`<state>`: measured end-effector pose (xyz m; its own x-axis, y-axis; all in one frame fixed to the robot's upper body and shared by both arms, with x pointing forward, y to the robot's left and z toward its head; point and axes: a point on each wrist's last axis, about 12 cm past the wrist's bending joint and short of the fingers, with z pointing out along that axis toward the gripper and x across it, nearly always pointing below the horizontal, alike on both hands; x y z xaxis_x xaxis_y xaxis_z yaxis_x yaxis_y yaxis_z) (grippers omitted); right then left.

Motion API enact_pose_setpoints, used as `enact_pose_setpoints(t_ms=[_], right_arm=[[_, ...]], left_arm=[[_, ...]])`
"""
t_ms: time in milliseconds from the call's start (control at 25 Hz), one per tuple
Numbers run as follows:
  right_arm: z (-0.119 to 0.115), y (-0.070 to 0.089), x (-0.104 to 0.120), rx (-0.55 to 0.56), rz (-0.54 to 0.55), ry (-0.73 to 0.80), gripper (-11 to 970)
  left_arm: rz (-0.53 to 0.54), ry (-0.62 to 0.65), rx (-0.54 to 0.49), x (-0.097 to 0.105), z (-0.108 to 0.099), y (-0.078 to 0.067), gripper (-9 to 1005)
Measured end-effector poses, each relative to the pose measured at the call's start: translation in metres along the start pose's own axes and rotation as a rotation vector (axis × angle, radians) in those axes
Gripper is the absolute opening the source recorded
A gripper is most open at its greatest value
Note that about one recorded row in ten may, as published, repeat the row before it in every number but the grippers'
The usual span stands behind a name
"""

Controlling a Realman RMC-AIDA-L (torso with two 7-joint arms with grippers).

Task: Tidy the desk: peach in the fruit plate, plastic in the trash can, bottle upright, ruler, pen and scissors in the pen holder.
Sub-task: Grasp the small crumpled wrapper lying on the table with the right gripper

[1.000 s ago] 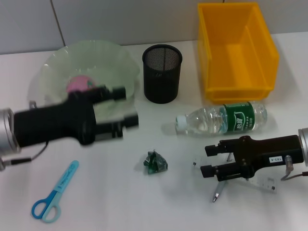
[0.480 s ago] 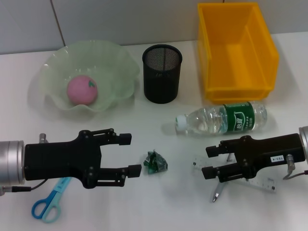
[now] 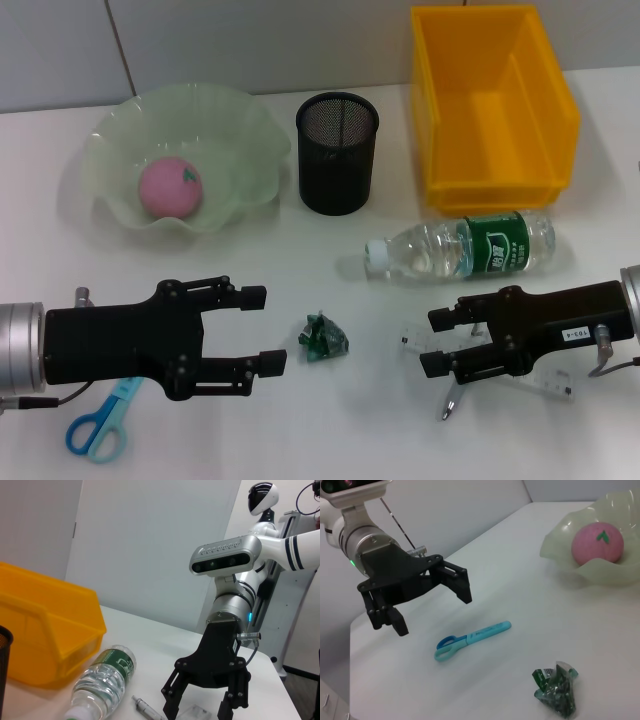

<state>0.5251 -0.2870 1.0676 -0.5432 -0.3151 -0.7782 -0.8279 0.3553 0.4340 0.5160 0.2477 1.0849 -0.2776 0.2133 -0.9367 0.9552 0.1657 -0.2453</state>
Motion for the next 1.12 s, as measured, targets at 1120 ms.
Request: enact_pose_setpoints(t_ms=[1120], right_arm=[[-0.005, 0.005, -0.062, -0.026, -0.051, 0.006, 779]], left_arm=[[-0.016, 0.007, -0.016, 0.003, -0.005, 0.000, 806]])
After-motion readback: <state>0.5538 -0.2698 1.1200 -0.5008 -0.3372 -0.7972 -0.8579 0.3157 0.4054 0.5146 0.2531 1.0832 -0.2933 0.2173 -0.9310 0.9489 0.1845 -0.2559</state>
